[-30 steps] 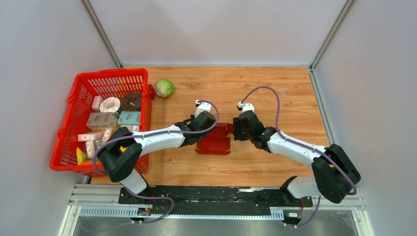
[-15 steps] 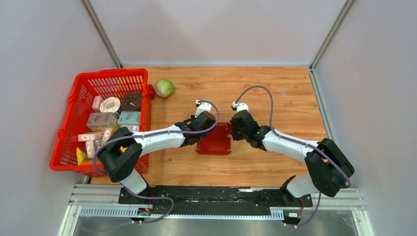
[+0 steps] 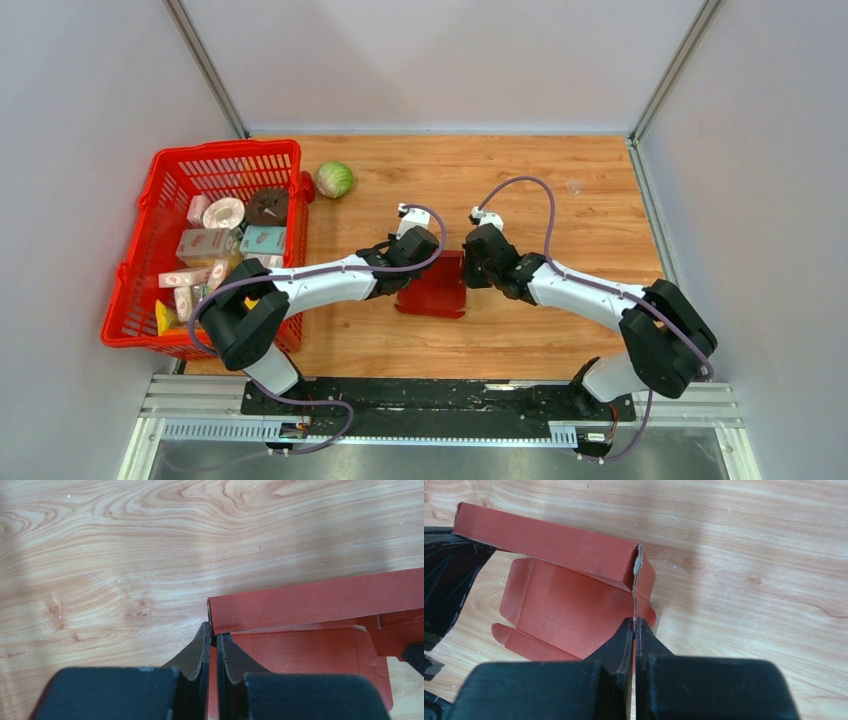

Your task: Fold the paper box

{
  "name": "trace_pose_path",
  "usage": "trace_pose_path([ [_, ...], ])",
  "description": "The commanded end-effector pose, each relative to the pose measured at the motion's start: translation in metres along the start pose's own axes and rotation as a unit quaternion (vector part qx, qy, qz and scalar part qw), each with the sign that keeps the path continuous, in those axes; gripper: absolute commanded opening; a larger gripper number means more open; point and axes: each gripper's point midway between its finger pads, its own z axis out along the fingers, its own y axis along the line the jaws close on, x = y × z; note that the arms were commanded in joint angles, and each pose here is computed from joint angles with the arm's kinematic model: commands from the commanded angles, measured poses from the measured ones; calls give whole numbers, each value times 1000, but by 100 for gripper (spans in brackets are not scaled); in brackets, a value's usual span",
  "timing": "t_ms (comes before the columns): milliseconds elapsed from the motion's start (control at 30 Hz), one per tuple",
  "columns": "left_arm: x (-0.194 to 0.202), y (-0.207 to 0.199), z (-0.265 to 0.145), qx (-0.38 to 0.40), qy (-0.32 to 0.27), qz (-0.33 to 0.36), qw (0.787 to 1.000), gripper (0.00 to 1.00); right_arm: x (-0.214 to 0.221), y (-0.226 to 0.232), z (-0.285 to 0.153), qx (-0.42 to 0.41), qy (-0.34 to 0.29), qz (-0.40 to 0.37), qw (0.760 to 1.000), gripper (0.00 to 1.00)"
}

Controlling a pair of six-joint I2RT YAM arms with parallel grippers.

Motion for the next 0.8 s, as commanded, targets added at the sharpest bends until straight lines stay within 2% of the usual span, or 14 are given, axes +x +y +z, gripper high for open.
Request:
trace_pose_path([
  [0, -7, -9, -4, 14, -10, 3, 1000, 0, -24, 36, 4, -40, -30, 63, 997, 0],
  [133, -7, -9, -5, 15, -13, -1, 1000, 0, -25, 37, 12, -32, -35, 85, 995, 1],
  [233, -8, -9, -5, 12, -9, 4, 1000, 0, -26, 42, 15, -39, -42, 75, 996, 7],
  [467, -7, -9, -4, 10, -8, 6, 1000, 0, -9, 22, 9, -22, -24, 9, 999, 30],
  [533, -7, -9, -4, 13, -12, 2, 1000, 0, -9, 27, -2, -57, -14, 9, 998, 33],
  [600, -6, -11, -4, 15, -8, 7, 1000, 0, -6, 23, -14, -58, -9, -1, 998, 37],
  [700, -8, -9, -4, 12, -11, 5, 1000, 0, -8, 4, -32, -38, -29, -3, 999, 48],
  [767, -7, -9, -4, 13, -12, 3, 1000, 0, -18, -1, -50, -46, -55, 10, 997, 51],
])
